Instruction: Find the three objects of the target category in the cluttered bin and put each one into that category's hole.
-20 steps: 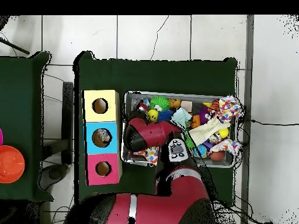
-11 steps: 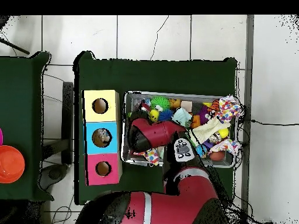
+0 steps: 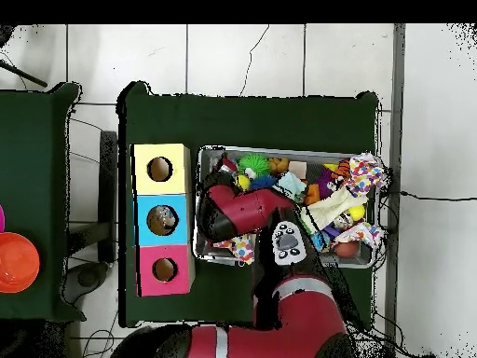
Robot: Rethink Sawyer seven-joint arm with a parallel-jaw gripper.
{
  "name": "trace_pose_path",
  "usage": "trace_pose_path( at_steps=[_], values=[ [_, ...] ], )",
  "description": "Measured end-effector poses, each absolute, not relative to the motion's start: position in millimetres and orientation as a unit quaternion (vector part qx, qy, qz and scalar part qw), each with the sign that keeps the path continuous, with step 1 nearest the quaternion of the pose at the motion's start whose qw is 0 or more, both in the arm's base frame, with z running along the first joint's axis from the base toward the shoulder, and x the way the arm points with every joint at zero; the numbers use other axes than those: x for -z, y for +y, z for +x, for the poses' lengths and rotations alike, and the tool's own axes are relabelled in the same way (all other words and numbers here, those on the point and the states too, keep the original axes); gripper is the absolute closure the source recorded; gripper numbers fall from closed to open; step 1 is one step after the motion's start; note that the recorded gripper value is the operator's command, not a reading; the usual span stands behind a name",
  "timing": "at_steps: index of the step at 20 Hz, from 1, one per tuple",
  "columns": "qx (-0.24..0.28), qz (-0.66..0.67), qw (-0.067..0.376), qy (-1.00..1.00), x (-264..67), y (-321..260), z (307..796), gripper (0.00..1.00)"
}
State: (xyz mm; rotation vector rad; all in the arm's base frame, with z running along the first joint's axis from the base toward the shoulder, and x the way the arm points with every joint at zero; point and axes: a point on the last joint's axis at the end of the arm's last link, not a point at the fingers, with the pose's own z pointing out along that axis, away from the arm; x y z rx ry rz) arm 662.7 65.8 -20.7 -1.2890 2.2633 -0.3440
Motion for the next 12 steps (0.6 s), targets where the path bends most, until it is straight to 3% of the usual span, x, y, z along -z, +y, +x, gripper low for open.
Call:
trace_pose_path(
  at_steps=[6,12],
  values=[
    [0.139,-0.474,0.256,0.831,-5,61,675,0.0],
    [0.142,-0.471,0.258,0.832,-9,56,677,0.0]
  ],
)
